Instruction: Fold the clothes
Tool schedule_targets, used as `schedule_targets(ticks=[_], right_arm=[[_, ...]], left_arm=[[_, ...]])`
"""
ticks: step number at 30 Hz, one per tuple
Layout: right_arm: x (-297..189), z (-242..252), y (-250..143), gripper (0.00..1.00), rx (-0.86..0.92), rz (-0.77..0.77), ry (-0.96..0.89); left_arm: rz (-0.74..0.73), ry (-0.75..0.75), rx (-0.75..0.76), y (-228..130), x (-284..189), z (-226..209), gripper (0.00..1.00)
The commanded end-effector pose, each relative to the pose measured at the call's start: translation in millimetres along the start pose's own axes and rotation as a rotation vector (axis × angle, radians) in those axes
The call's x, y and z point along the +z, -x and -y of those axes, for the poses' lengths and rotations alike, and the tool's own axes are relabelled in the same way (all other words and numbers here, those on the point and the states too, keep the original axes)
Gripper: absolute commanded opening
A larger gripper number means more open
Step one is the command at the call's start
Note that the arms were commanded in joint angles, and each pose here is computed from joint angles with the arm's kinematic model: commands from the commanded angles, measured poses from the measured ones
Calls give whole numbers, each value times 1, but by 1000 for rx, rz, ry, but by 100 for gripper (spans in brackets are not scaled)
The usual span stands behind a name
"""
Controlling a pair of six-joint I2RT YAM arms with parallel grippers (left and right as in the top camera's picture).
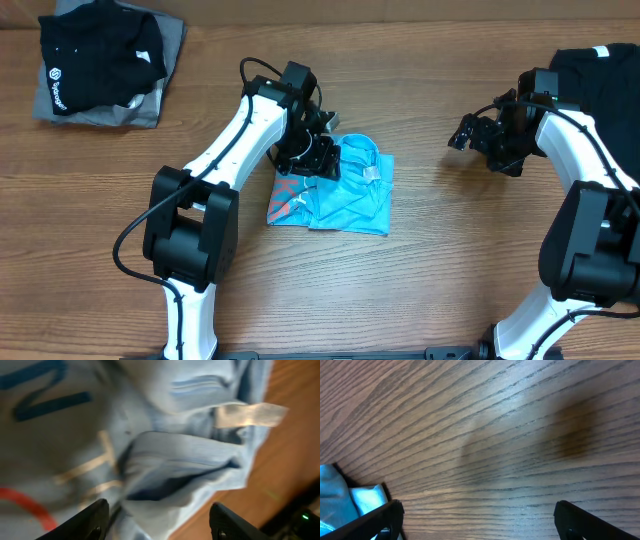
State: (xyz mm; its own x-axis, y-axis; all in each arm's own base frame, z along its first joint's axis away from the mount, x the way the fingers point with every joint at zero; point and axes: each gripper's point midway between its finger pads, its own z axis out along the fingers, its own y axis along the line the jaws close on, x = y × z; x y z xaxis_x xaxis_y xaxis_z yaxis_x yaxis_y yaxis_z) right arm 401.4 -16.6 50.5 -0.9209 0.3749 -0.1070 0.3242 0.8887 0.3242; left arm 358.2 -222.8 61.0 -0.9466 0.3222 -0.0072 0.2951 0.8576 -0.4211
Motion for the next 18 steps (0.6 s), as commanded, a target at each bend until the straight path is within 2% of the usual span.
schedule_targets(ticks=[1, 8, 13, 16, 18], right_arm=[[-3, 0, 1, 100, 1, 11, 0], [-3, 0, 1, 100, 1, 11, 0], [-3, 0, 1, 100, 1, 11, 0], [-3, 0, 1, 100, 1, 11, 0], [-3, 0, 1, 100, 1, 12, 0]], left_arm=[[-18, 68, -48, -5, 8, -16, 68], [-4, -38, -25, -1, 12, 1, 64], [-1, -65, 2, -1, 14, 10, 53], [-7, -65, 5, -2, 14, 11, 33], [-10, -66, 11, -3, 16, 14, 13]])
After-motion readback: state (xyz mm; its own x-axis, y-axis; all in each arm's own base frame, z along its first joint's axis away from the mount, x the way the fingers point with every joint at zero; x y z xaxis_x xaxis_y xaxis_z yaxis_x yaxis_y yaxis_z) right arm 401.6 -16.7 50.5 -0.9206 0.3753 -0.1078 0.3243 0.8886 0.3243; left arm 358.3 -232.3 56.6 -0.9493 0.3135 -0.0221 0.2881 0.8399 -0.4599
